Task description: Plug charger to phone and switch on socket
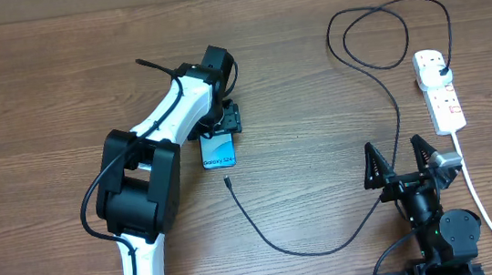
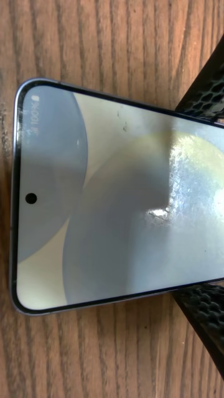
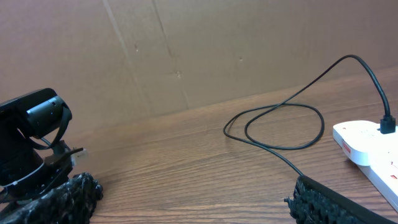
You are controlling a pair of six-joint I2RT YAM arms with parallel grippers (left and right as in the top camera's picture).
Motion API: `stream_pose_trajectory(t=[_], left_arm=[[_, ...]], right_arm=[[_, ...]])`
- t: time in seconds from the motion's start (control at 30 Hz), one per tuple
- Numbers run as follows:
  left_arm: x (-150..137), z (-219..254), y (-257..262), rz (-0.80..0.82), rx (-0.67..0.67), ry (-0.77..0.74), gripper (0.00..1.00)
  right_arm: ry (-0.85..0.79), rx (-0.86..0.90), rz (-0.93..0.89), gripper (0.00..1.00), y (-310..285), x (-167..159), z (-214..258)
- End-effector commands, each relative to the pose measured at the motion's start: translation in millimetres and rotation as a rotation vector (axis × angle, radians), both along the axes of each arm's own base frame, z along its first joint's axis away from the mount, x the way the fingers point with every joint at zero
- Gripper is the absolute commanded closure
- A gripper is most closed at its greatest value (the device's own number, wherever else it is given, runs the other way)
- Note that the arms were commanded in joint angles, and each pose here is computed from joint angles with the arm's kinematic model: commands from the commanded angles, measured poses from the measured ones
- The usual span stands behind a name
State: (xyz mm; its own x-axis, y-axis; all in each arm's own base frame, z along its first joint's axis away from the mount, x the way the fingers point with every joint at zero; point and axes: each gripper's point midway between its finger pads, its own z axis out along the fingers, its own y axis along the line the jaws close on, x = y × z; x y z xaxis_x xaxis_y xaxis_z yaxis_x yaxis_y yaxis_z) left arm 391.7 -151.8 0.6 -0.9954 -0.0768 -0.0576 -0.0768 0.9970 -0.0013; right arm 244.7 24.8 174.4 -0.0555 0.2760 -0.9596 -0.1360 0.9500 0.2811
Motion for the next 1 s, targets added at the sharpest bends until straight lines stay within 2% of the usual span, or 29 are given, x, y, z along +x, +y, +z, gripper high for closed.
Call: stream_pose_trajectory(t=[0.0,0.2,0.33,0.5,0.67,0.77,0.97], left_arm=[[-11,-11,-6,-0.034,-0.040,0.058,0.32],[-4,10,-13,-0.025,-0.118,0.053,0.31],[-1,29,-27,-0.018,-0.284,0.064,0.32],[-2,48,-33,-0.019,-0.430,0.083,0.31],[-7,72,-47,-0.039,-0.679,0.134,0.31],[-7,87,-48,-0.044,-0.804,0.146,0.30],[-13,117,-52,-0.060,-1.023,0.180,0.29]], right_arm=[[-0.004,-0.001,0.006,0.00,1,0,-2],[-0.004,-0.001,0.006,0.00,1,0,-2],[-0.004,-0.001,0.006,0.00,1,0,-2],[-0.004,-0.001,0.006,0.00,1,0,-2],[-0.005,-0.003,0.004,0.00,1,0,-2],[-0.015,-0.009,-0.058,0.00,-10,1,1],[-0.021,0.093,0.174,0.00,29,-7,8]])
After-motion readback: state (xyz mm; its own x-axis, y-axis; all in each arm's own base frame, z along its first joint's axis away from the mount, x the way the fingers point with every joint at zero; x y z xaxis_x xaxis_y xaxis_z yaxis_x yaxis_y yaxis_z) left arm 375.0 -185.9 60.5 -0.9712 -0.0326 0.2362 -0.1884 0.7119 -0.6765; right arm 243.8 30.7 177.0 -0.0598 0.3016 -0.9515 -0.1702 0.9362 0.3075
